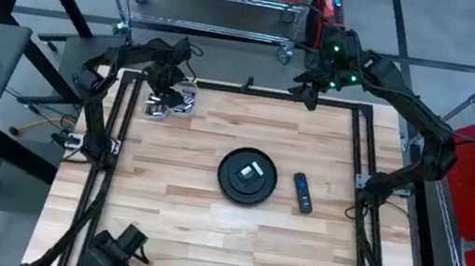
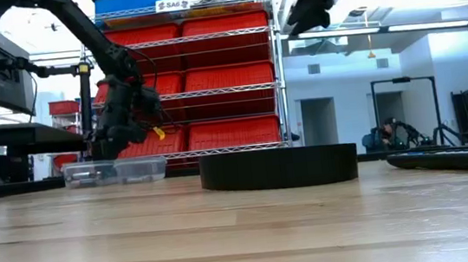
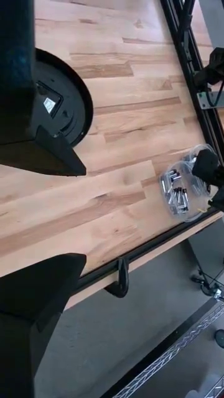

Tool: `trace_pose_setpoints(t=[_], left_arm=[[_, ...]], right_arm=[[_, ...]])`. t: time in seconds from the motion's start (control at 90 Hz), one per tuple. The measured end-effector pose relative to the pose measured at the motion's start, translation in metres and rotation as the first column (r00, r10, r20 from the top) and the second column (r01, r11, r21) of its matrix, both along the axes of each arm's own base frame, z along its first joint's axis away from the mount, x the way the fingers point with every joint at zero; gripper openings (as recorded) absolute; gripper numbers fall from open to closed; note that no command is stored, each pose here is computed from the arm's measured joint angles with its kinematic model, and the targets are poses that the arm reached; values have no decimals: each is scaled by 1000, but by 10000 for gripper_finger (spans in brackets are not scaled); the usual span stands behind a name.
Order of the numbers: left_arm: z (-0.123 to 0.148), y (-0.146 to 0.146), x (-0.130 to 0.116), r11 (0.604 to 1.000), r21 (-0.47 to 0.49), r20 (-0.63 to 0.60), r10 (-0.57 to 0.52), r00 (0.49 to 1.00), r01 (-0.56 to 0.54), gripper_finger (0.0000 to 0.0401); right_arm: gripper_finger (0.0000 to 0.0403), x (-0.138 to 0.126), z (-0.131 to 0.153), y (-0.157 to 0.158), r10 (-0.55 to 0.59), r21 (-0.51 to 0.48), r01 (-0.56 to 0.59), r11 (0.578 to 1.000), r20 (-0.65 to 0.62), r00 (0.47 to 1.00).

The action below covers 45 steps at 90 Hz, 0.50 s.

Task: Insert battery
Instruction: Insert the silver battery into the wall clock battery compartment

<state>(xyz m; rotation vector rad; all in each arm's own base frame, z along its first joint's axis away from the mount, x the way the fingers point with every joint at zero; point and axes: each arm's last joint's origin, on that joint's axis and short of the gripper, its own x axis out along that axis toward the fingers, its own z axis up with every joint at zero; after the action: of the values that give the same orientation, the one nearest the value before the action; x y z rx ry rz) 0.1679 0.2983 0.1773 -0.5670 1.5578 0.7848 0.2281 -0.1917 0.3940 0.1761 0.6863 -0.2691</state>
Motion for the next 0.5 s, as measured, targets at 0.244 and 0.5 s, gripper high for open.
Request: trace_pose_setpoints(t=[0.244, 0.5], left_arm=[[13, 0, 0, 992, 54, -13, -111, 994, 112, 169], [11, -1, -2, 969, 18, -40, -247, 968, 248, 169]], right_arm=[[204, 0, 0, 0, 0, -2, 0, 1000, 2, 1000], [205, 0, -1, 1, -13, 29, 13, 999, -8, 1000]])
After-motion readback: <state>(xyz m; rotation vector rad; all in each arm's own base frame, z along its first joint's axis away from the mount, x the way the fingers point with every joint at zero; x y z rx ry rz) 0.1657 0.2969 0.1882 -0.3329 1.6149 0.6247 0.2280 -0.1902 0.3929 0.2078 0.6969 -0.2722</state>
